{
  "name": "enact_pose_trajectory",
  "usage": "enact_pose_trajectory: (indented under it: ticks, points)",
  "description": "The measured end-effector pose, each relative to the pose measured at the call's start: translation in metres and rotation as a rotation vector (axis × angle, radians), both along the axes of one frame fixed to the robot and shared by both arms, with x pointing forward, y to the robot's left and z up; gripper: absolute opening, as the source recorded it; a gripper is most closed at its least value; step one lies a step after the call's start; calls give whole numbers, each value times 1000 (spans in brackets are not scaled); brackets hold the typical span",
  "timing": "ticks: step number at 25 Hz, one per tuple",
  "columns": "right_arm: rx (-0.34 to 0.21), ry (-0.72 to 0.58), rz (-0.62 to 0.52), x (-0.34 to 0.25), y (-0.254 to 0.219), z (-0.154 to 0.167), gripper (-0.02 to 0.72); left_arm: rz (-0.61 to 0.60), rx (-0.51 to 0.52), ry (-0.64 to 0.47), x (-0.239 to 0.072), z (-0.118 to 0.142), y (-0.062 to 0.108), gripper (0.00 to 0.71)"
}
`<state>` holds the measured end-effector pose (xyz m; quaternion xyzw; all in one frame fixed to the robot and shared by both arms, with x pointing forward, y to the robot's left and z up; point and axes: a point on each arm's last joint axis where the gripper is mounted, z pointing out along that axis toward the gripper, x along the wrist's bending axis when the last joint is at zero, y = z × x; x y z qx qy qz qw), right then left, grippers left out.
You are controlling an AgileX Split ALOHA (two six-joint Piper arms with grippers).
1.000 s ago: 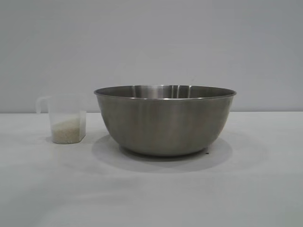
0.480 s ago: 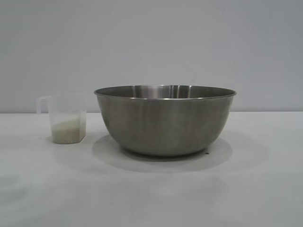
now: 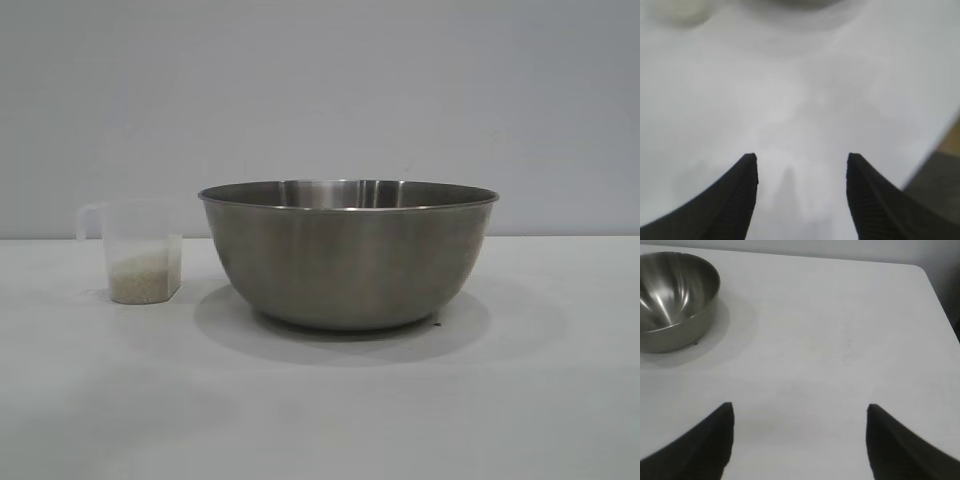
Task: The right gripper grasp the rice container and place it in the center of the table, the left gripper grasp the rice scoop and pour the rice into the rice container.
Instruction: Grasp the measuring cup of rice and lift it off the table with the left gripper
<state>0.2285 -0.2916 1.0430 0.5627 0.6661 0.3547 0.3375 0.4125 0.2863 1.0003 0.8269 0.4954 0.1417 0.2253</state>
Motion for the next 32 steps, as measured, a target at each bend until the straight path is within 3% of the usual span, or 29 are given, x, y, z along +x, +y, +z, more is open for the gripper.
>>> enact_pose_trajectory:
  ticks: [5,8,13,24,32]
  points:
    - [0,0,0,0,0,0,472,282,138,-84,9,3,24,386]
    - [0,0,0,0,0,0,472,387,83,-184,17,9,26,386]
    - [0,0,0,0,0,0,472,460,-35,-311,27,18,24,386]
    - [0,0,0,0,0,0,472,241,-133,-619,39,39,-20,386]
    - [0,0,0,0,0,0,472,293,-262,-684,20,5,-25,386]
